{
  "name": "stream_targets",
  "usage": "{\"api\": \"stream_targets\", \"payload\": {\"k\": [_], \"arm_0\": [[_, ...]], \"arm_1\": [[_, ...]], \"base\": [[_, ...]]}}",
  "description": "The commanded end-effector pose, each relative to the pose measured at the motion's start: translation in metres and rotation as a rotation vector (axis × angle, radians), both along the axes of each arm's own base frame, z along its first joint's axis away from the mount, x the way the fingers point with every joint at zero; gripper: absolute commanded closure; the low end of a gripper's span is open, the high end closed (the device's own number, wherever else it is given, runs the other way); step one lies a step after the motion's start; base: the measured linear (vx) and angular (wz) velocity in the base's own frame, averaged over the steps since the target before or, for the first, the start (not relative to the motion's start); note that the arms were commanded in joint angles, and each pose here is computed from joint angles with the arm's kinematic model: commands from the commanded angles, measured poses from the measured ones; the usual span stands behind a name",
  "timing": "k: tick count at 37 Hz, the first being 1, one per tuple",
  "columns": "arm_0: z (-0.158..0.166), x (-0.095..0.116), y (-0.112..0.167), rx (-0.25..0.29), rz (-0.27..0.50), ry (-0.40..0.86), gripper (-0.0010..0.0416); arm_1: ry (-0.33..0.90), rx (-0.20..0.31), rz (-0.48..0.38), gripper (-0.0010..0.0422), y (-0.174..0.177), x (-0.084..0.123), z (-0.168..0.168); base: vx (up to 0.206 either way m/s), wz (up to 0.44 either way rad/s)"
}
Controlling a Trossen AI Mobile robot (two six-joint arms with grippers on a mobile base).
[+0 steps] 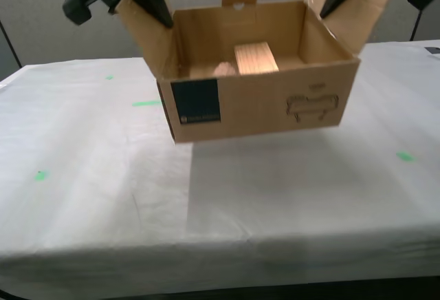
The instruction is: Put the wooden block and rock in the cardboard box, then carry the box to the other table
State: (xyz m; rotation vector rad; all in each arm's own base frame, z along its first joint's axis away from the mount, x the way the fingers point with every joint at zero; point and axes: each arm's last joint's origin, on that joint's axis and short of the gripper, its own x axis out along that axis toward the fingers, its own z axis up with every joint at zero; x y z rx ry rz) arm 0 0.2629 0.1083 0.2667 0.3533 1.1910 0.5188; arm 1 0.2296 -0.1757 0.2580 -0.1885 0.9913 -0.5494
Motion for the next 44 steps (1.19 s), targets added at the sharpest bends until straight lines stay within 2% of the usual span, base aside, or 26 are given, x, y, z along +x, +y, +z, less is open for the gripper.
{"api": "stream_targets", "payload": {"k": [1, 8, 11, 17, 23, 28, 33, 40, 44], "arm_0": [[0.002, 0.016, 0.007, 0.020, 0.011, 0.002, 0.0406], [-0.006, 0.045, 0.017, -0.002, 0.021, 0.024, 0.0406], [-0.007, 0.054, 0.019, -0.039, 0.011, 0.019, 0.0406], [-0.008, 0.070, 0.024, -0.051, 0.021, 0.009, 0.0406], [-0.013, 0.086, 0.029, -0.062, 0.015, 0.012, 0.0406], [-0.018, 0.100, 0.034, -0.073, 0.012, 0.020, 0.0406], [-0.024, 0.114, 0.038, -0.090, 0.026, 0.045, 0.0406], [-0.033, 0.135, 0.037, -0.106, 0.025, 0.066, 0.0406], [-0.036, 0.144, 0.038, -0.128, 0.015, 0.052, 0.0406]], "arm_1": [[0.009, -0.021, -0.017, 0.0413, -0.009, 0.013, 0.002], [0.046, 0.045, -0.030, 0.0413, -0.024, 0.040, -0.003], [0.037, 0.059, -0.033, 0.0413, -0.024, 0.049, -0.002], [0.004, 0.107, 0.031, 0.0413, -0.010, 0.073, -0.005], [0.007, 0.110, 0.086, 0.0413, 0.004, 0.103, -0.008], [0.031, 0.079, 0.039, 0.0413, -0.003, 0.121, -0.012], [0.047, 0.083, 0.037, 0.0413, -0.010, 0.135, -0.019], [0.070, 0.099, 0.038, 0.0413, -0.014, 0.143, -0.030], [0.025, 0.154, 0.084, 0.0413, -0.010, 0.146, -0.030]], "base": [[-0.016, -0.002], [-0.004, 0.003], [0.000, 0.000], [0.000, 0.000], [0.000, 0.000], [0.000, 0.000], [0.000, 0.000], [0.000, 0.000], [0.000, 0.000]]}}
